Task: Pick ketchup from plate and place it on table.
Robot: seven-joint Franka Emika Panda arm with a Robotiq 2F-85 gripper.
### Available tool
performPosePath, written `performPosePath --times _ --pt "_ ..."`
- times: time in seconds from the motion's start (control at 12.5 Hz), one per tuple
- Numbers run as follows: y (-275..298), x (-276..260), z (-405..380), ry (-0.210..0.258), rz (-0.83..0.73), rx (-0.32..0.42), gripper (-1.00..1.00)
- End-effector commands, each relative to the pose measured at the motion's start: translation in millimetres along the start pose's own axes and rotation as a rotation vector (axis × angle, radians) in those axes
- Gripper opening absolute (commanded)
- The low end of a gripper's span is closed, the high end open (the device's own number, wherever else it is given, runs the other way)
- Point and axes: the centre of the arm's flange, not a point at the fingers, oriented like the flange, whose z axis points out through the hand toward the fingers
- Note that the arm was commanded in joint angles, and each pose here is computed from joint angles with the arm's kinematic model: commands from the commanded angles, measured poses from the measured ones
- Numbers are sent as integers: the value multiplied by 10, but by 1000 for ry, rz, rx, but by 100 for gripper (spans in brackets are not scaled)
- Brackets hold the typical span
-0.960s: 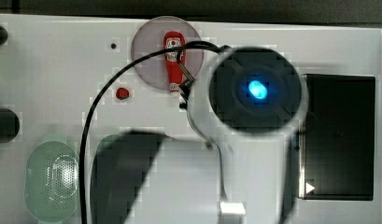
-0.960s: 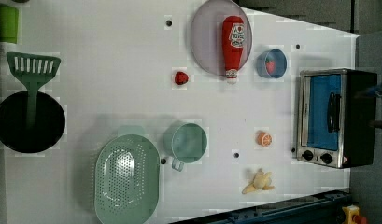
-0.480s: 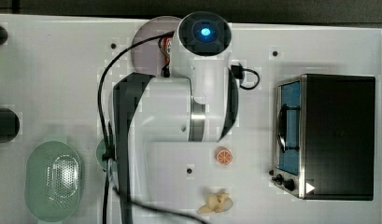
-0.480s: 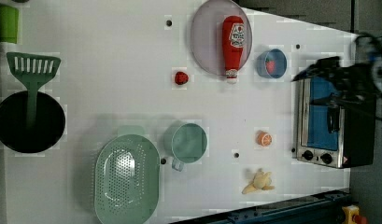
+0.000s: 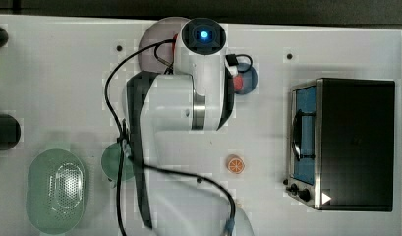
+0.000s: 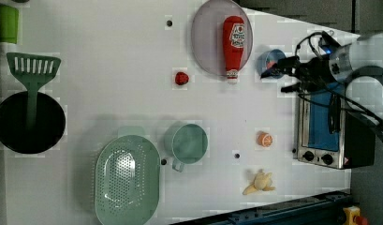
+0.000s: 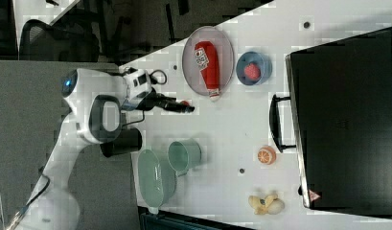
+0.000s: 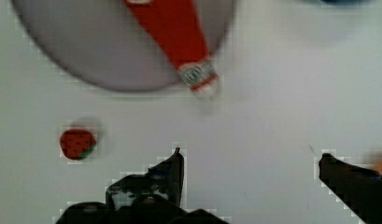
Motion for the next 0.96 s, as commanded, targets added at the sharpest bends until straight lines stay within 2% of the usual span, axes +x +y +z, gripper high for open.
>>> performPosePath --times 0.08,0.32,0.48,0.64,0.96 --pt "-86 307 104 69 -279 31 100" --pt "-155 491 473 63 -319 39 100" --pt "-230 593 677 81 -323 49 100" --pt "-308 715 878 128 -328 62 100" --pt "-378 929 1268 242 -380 41 100"
